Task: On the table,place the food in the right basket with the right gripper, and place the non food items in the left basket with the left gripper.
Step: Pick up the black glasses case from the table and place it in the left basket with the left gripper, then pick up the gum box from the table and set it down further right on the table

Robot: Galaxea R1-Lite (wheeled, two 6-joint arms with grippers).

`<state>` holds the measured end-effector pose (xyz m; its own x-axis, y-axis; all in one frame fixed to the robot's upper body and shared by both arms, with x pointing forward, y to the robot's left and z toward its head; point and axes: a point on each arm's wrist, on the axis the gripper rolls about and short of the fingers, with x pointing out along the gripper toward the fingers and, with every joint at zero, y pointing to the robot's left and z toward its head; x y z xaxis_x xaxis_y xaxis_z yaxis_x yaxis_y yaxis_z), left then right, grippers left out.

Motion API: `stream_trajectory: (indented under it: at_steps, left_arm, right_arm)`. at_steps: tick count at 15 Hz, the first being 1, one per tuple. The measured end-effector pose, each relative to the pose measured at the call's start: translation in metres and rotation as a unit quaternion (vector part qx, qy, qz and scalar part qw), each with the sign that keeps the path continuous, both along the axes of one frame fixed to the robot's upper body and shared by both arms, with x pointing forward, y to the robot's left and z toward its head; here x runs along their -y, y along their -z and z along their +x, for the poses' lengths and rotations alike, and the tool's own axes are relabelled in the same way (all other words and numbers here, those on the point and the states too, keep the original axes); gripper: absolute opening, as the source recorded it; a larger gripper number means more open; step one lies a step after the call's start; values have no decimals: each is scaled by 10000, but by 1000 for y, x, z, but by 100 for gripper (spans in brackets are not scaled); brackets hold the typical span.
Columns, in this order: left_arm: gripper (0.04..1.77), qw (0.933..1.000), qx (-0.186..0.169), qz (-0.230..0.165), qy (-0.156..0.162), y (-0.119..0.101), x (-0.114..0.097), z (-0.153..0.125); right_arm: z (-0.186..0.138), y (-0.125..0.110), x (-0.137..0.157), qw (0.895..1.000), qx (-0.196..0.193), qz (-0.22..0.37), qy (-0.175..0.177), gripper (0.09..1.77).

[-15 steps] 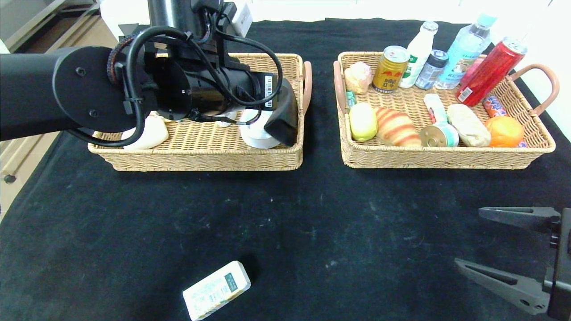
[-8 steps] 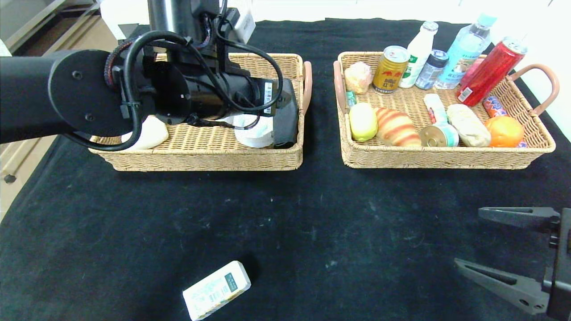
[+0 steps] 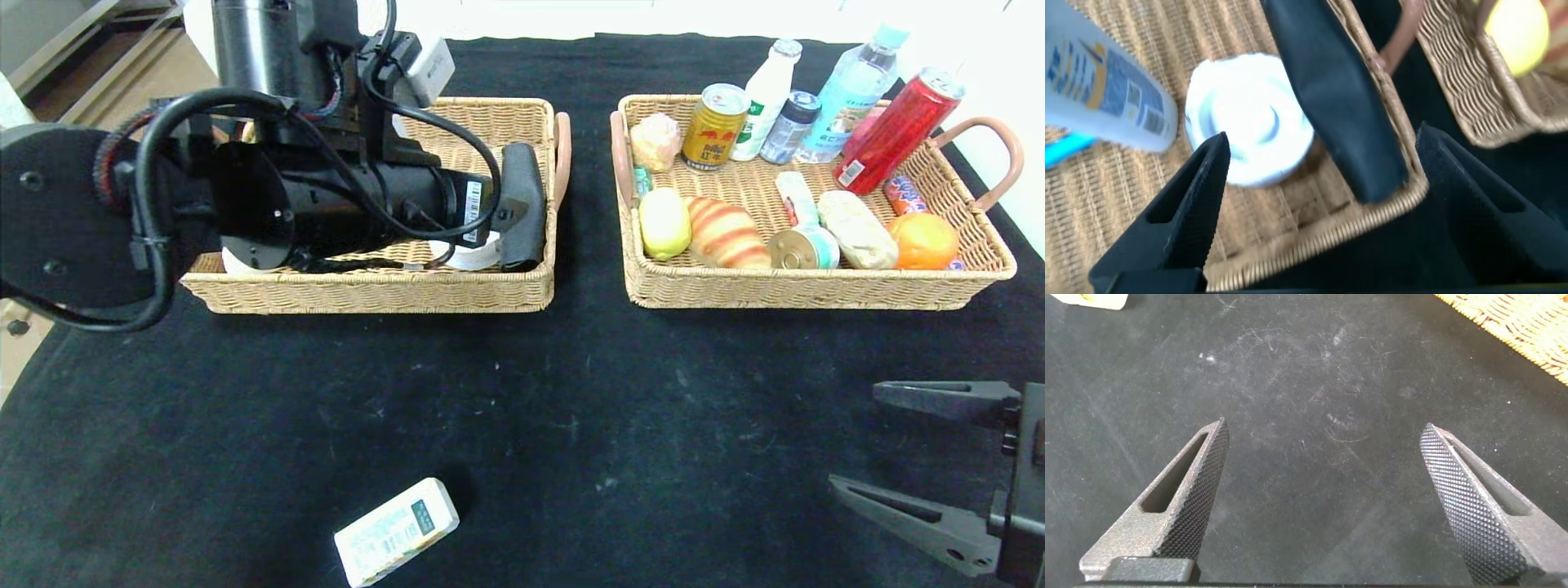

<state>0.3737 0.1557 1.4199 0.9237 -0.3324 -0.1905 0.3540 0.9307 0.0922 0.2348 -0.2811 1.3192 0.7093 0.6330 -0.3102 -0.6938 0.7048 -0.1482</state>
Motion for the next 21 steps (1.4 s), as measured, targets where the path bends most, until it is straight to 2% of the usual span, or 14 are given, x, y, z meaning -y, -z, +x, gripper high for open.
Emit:
stream_trajectory:
  at_steps: [3, 5, 9, 13, 18, 21]
  left_arm:
    - [167, 9975, -578, 326, 260, 6, -10, -27]
    - [168, 9912, -1057, 556, 564, 11, -19, -47]
    - [169, 9814, -1393, 1036, 822, 21, -30, -74]
    - [170, 9643, -1940, 1545, 932, 35, -38, -90]
    - [170, 9364, -2518, 2218, 1032, 55, -46, -105]
    - [171, 9264, -2693, 2360, 1168, 63, -45, -111]
  right_arm:
    - [0, 0, 0, 10000, 1, 0, -2, 171]
    - [0, 0, 0, 10000, -1, -1, 0, 171]
    - [0, 0, 0, 10000, -6, 0, -1, 171]
    - [0, 0, 0, 10000, -10, -1, -1, 171]
    - [0, 0, 0, 10000, -8, -4, -3, 171]
    - [1, 0, 0, 10000, -8, -1, 1, 171]
